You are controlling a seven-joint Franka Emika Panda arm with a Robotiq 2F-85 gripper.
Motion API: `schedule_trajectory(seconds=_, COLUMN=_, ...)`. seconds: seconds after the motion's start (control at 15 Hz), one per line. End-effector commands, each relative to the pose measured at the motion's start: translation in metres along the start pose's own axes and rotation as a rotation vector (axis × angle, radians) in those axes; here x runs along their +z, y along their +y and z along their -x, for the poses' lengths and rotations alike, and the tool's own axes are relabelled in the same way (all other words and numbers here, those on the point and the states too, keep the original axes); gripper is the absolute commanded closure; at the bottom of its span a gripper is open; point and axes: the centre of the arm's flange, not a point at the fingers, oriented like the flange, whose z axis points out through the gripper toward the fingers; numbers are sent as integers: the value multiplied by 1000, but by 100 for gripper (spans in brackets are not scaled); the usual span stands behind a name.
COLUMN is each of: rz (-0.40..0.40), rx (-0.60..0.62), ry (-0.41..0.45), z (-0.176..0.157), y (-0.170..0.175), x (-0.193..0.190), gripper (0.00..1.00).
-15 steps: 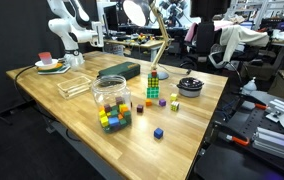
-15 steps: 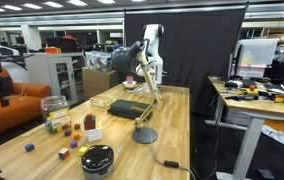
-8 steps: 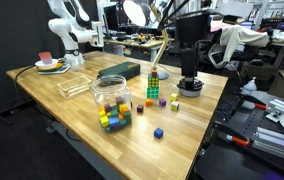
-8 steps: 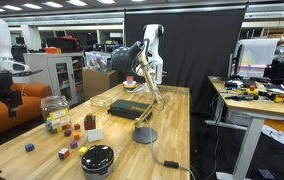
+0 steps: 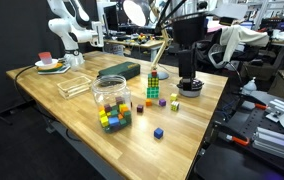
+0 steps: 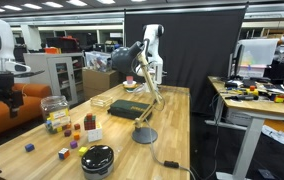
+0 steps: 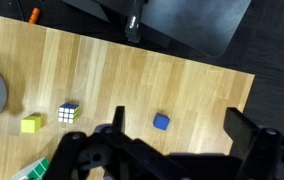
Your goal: Pick up the yellow block and put it on the yellow cube
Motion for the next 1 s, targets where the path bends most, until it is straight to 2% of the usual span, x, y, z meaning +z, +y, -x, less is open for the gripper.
schedule_trajectory(seconds=0.0, rz=-4, rx=15, ry=23, z=-7, y=-3, x=13, gripper=0)
schedule_trajectory(seconds=0.2, rz=-44, rx=68, ry=78, z=-19, y=-10, x=39, gripper=0)
schedule_trajectory(seconds=0.47, rz=-19, rx=147, ry=107, z=-32, y=-17, x=76, gripper=0)
schedule_trajectory(seconds=0.53, rz=-35, rx=108, ry=90, z=-19, y=-14, x=61, gripper=0)
schedule_trajectory(seconds=0.67, rz=-35, rx=115, ry=79, z=-20, y=-14, x=69, gripper=0)
schedule_trajectory(seconds=0.93, rz=-34, rx=115, ry=93, z=-21, y=-14, x=63, gripper=0)
